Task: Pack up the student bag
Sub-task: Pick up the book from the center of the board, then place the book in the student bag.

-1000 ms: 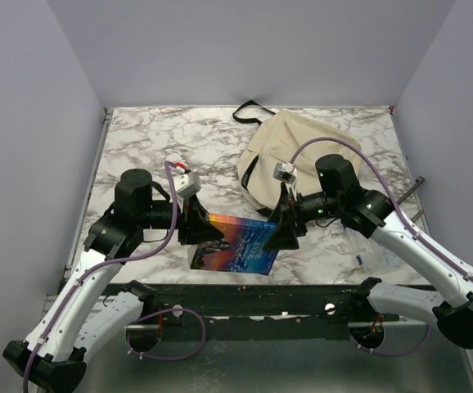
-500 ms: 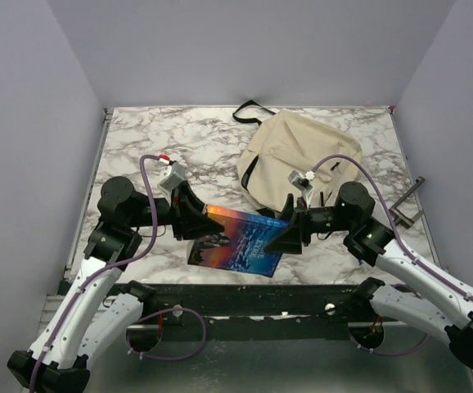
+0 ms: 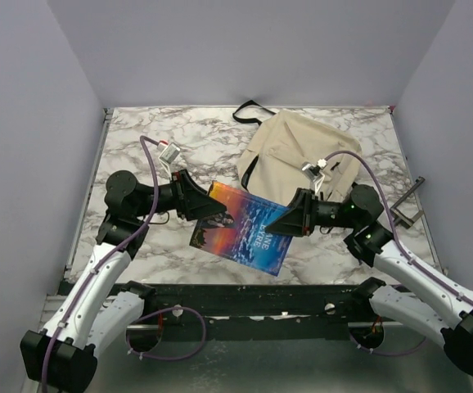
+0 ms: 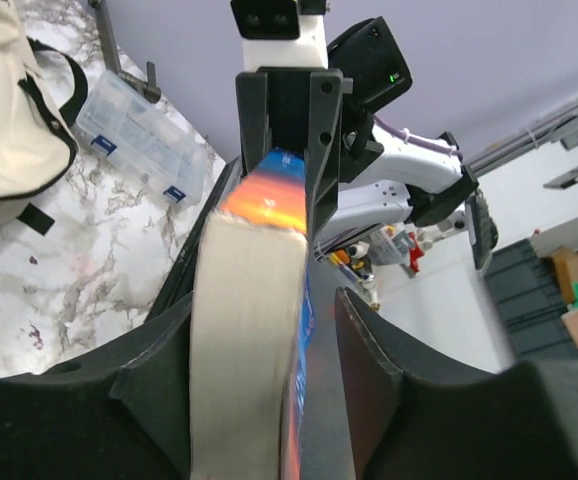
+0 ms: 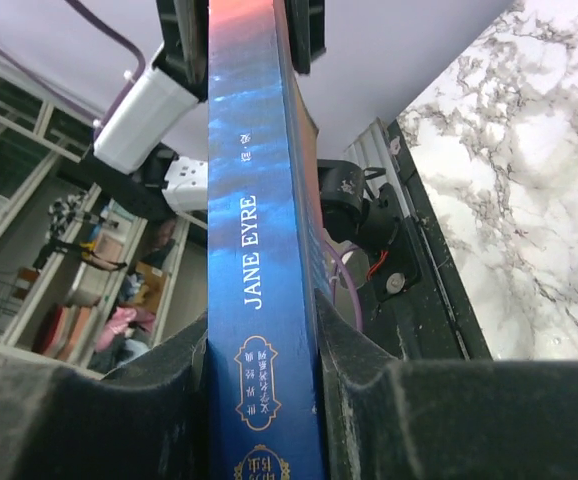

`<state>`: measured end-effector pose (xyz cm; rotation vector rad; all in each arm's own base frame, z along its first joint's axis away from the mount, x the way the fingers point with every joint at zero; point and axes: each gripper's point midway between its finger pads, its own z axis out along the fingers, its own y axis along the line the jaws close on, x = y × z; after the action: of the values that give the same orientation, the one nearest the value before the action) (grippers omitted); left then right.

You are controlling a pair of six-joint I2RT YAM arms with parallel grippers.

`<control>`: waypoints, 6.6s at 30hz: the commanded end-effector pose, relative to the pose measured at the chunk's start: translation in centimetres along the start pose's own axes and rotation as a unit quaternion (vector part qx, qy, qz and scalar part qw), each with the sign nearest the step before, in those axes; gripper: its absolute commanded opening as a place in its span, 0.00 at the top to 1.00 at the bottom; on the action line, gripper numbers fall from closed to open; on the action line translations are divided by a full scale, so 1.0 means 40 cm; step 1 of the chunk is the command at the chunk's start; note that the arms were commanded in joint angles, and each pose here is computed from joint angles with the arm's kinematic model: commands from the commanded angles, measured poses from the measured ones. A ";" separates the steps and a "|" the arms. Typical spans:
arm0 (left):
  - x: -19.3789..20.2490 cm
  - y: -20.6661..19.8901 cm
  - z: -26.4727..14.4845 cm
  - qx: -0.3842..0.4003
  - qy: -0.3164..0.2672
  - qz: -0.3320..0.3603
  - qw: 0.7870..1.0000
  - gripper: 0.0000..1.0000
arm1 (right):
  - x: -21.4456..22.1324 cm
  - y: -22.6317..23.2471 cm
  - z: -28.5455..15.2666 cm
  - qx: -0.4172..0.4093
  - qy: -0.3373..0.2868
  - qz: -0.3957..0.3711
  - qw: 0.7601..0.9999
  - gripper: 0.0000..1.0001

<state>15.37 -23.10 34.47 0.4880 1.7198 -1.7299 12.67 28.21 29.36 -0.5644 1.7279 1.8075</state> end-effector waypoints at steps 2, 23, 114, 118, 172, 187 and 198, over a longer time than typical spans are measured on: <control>0.030 -0.034 -0.031 0.025 0.018 -0.018 0.999 0.43 | -0.129 0.057 -0.023 -0.038 -0.046 0.001 0.998 0.99; 0.017 0.035 -0.030 -0.001 0.014 -0.034 0.999 1.00 | -0.184 -0.162 -0.016 0.156 0.004 0.054 0.986 0.90; -0.176 0.374 0.122 -0.143 -0.247 -0.268 0.920 1.00 | -0.350 -0.319 0.033 0.410 -0.123 0.019 0.903 0.99; -0.184 0.432 0.129 -0.176 -0.270 -0.238 0.916 1.00 | -0.348 -0.315 0.031 0.408 -0.121 0.017 0.905 1.00; 0.086 0.485 0.247 -0.246 -0.085 -0.120 0.958 0.11 | -0.238 -0.350 -0.036 0.432 -0.019 -0.019 0.901 0.98; 0.168 0.371 0.166 -0.191 -0.020 -0.048 0.980 0.08 | -0.165 -0.478 -0.179 0.502 -0.026 0.025 0.864 0.09; 0.226 0.261 0.134 -0.110 0.041 -0.027 0.993 0.12 | -0.069 -0.546 -0.220 0.481 -0.028 0.047 0.875 0.54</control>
<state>19.51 -29.49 19.64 0.2752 2.0124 -1.4474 27.44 18.04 12.53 0.0462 2.4178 0.7087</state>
